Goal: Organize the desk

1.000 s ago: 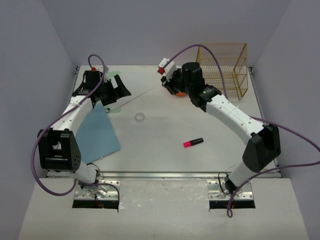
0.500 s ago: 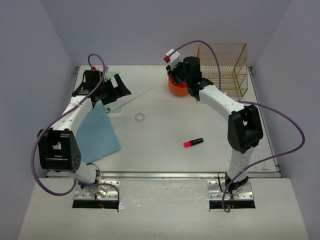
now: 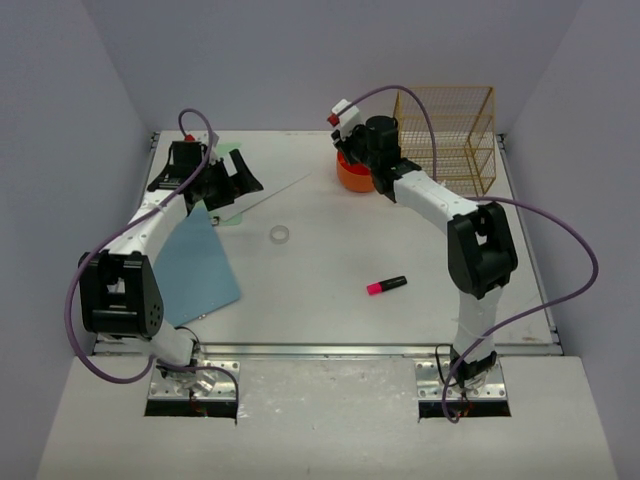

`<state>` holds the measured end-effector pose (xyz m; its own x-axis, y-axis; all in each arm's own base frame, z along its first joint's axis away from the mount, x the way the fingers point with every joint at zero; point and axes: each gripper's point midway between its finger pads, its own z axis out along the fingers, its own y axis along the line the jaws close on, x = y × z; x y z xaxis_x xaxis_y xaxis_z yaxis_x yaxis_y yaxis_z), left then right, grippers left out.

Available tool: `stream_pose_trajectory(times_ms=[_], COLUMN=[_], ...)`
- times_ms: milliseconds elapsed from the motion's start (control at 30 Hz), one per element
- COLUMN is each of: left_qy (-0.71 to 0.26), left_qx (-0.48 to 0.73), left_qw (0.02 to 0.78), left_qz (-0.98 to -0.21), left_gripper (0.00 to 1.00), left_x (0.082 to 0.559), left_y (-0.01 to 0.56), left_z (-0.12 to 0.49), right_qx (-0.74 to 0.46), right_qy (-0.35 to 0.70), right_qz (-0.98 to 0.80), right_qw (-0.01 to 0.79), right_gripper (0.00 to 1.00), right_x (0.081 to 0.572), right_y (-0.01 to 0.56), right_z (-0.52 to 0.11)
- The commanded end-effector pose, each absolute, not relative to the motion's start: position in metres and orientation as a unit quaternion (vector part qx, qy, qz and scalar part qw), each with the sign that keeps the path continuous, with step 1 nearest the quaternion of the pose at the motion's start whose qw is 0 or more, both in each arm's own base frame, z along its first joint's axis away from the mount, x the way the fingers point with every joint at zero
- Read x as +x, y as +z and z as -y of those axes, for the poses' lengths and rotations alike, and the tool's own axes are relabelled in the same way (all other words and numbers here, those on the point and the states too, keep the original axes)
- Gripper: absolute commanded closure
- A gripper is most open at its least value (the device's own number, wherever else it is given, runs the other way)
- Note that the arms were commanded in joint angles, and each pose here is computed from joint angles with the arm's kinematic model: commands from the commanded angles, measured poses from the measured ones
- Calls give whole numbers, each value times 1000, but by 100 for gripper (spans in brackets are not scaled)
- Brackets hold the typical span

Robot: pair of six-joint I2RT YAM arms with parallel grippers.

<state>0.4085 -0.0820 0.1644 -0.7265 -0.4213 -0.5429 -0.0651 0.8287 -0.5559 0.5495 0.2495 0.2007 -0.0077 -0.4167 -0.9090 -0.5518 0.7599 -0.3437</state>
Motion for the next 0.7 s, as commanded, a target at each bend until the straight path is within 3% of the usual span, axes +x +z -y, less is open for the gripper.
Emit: stream_pose_trajectory(times_ms=[0,567,633,667], left_qy=[-265,-260,-260,-259], left_qx=[-131,-132,-132,-132], left_qw=[364,359,359,359], left_qz=[-883,-887,-887,-887], left_gripper=[0,0,0,0], left_x=[420,419,419,418], left_y=[175,171,171,171], left_z=[83,82,82,81], right_qx=[-342,-423,-429,-431], right_qy=[49,32,30,29], right_qz=[-680,-643,-641,-641], right_qw=[647,638,635,634], right_gripper=[100,100,97,90], right_x=[562,548,546,545], right_y=[216,180,177,177], right_z=[-249,-254,-253,-253])
